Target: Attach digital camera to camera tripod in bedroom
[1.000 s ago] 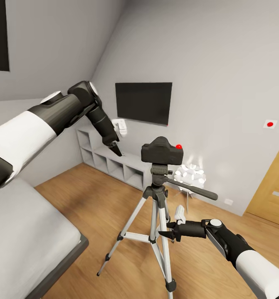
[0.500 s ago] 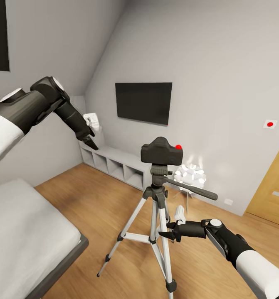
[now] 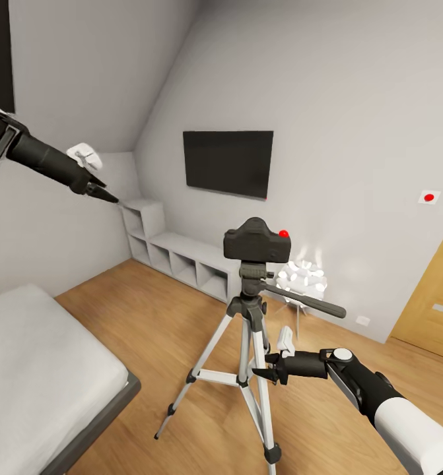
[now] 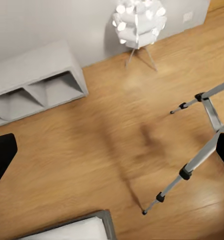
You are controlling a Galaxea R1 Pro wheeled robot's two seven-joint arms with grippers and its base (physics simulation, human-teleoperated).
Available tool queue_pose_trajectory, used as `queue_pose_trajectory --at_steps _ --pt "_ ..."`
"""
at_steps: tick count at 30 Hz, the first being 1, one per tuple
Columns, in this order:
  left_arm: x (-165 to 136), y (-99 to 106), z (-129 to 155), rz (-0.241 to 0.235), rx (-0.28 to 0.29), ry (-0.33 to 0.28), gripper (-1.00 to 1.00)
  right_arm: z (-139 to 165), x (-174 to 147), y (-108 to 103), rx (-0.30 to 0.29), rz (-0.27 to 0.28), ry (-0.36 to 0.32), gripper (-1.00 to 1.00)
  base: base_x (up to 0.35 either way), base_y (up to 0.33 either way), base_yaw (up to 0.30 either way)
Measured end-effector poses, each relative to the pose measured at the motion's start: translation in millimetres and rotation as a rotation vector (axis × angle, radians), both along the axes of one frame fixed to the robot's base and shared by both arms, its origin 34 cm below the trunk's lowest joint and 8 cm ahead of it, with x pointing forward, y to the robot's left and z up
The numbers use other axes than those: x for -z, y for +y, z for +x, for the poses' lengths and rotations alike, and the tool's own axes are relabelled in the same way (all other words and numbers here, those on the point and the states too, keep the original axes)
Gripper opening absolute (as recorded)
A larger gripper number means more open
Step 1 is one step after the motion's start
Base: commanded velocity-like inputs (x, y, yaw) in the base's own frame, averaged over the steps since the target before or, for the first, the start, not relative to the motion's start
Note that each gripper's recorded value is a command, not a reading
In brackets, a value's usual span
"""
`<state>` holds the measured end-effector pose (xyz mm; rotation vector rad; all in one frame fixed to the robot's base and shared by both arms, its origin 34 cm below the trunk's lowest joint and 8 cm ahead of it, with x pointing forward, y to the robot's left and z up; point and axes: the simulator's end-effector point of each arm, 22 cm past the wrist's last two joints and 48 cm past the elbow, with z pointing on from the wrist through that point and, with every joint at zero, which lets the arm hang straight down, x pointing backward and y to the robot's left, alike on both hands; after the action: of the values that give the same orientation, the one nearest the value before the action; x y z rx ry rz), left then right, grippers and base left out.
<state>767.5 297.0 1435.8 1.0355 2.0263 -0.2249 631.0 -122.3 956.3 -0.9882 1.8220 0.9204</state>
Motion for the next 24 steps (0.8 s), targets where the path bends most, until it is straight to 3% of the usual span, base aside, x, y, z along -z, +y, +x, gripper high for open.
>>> queue_pose_trajectory --at_steps 6,9,16,21,22,24 --pt "20.4 37.0 8.9 -0.138 -0.119 0.093 1.0 0.1 -0.2 -0.1 0.001 0.002 0.002 -1.0 0.0 0.0 0.0" --pt "21.1 52.1 15.6 -0.209 -0.173 0.096 1.0 0.1 -0.2 -0.2 0.001 0.001 0.002 -1.0 0.0 0.0 0.0" --pt "8.8 77.6 31.5 -0.282 -0.275 0.031 1.0 0.0 -0.2 -0.1 0.0 0.001 0.001 -1.0 0.0 0.0 0.0" --pt "6.7 81.7 33.9 -0.293 -0.292 0.021 1.0 0.0 -0.2 -0.1 0.0 0.001 0.001 -1.0 0.0 0.0 0.0" --pt "6.6 82.0 34.0 -0.294 -0.293 0.02 1.0 0.0 -0.2 -0.1 0.0 0.001 0.001 1.0 0.0 0.0 0.0" --pt "6.4 82.3 34.5 -0.295 -0.295 0.019 1.0 -0.1 0.1 0.3 0.001 0.002 0.001 1.0 0.0 0.0 0.0"
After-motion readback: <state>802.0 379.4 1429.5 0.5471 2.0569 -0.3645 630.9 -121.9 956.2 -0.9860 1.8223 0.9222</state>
